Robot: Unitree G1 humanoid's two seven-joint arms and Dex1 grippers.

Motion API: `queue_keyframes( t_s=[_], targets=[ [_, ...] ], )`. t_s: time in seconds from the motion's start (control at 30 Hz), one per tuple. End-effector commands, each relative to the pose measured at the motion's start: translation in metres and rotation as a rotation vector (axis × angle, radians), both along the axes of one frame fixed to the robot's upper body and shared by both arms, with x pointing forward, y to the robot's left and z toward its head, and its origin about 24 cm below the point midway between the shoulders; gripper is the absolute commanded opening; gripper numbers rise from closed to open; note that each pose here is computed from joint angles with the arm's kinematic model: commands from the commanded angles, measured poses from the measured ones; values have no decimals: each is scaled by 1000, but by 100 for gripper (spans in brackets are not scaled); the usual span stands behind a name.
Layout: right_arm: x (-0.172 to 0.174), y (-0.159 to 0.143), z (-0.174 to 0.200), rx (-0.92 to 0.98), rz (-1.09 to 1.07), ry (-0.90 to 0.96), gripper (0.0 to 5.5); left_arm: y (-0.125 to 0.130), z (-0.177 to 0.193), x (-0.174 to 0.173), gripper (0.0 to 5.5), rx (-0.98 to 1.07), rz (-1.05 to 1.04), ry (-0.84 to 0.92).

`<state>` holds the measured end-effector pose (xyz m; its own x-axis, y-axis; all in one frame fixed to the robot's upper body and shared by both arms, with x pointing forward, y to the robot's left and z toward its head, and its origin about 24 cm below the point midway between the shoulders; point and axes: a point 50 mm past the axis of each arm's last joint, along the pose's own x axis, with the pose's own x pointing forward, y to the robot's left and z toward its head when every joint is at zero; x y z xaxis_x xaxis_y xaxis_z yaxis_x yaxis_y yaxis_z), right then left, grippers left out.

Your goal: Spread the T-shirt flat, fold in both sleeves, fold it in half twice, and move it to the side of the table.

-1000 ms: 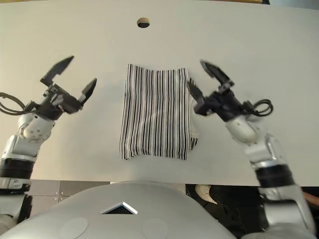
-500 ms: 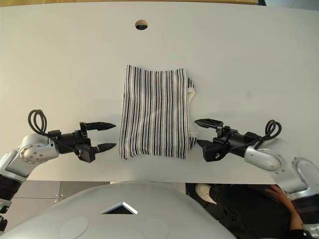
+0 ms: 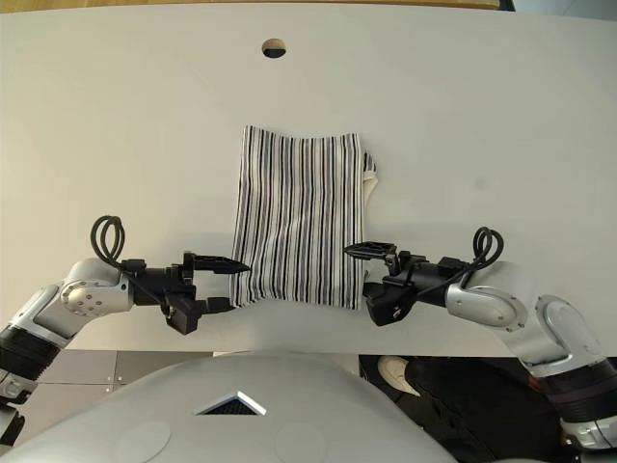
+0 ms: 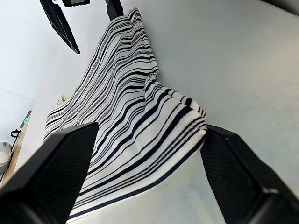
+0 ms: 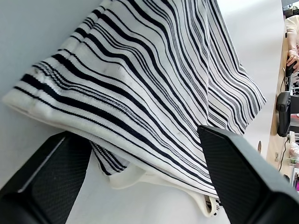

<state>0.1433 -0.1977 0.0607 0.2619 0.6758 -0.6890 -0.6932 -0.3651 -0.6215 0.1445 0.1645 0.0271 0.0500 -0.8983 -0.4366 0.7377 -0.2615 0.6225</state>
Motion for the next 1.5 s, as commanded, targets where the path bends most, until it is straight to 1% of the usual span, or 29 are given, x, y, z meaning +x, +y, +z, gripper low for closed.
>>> queue_keyframes(
  t_s=[0.03, 0.13, 0.2, 0.3, 0.33, 0.37, 0.4, 0.43, 0.47, 0.57, 0.63, 0.67, 0.77, 0.8, 0.9, 0.97, 1.1, 1.23, 1.3, 1.33, 1.4, 1.5],
  targets=[
    [-7, -7, -4, -80, 5, 61, 401, 2, -13, -2, 386, 78, -18, 47],
    [-6, -7, -8, -87, 9, 75, 401, 0, -16, -1, 386, 76, -21, 51],
    [-7, -5, -12, -82, 21, 100, 406, -1, -17, 0, 352, 75, -28, 54],
    [-7, -3, -19, -81, 41, 119, 342, -3, -20, 0, 293, 71, -43, 66],
    [-7, -3, -20, -80, 41, 121, 333, -4, -20, -1, 289, 71, -48, 68],
    [-6, -3, -21, -78, 39, 122, 310, -4, -21, -1, 267, 71, -49, 70],
    [-6, -4, -22, -74, 36, 122, 298, -4, -21, -1, 258, 69, -50, 73],
    [-5, -4, -24, -71, 34, 123, 270, -4, -21, -1, 235, 68, -51, 75],
    [-5, -4, -25, -71, 33, 125, 263, -4, -22, -1, 229, 65, -47, 75],
    [-6, -6, -29, -73, 32, 133, 202, -4, -22, 1, 177, 62, -42, 74],
    [-6, -7, -29, -74, 31, 134, 175, -4, -22, 1, 155, 61, -42, 75],
    [-7, -7, -29, -74, 32, 135, 152, -4, -22, 1, 133, 60, -41, 75],
    [-7, -8, -31, -69, 33, 139, 99, -4, -22, 2, 94, 54, -36, 73],
    [-7, -8, -31, -67, 32, 141, 72, -4, -22, 3, 74, 51, -33, 72],
    [-7, -9, -34, -54, 24, 148, 25, -4, -22, 4, 39, 46, -22, 76],
    [-7, -8, -34, -28, 11, 147, 16, -3, -23, 4, 14, 43, -13, 86],
    [-8, -8, -31, 72, -42, 161, 15, 7, -21, -8, 10, 16, 28, 142],
    [-24, -6, -21, 218, -94, 229, 14, 11, 0, -33, 10, -108, 58, 241],
    [-27, -6, -16, 276, -113, 250, 14, 9, 12, -36, 10, -184, 80, 260],
    [-27, -5, -14, 297, -120, 255, 14, 8, 16, -34, 10, -213, 93, 262],
    [-17, -3, -10, 367, -159, 233, 14, 6, 20, -21, 10, -256, 145, 222],
    [7, 2, -6, 478, -249, 143, 14, -2, 19, 14, 10, -305, 295, 81]
  ],
)
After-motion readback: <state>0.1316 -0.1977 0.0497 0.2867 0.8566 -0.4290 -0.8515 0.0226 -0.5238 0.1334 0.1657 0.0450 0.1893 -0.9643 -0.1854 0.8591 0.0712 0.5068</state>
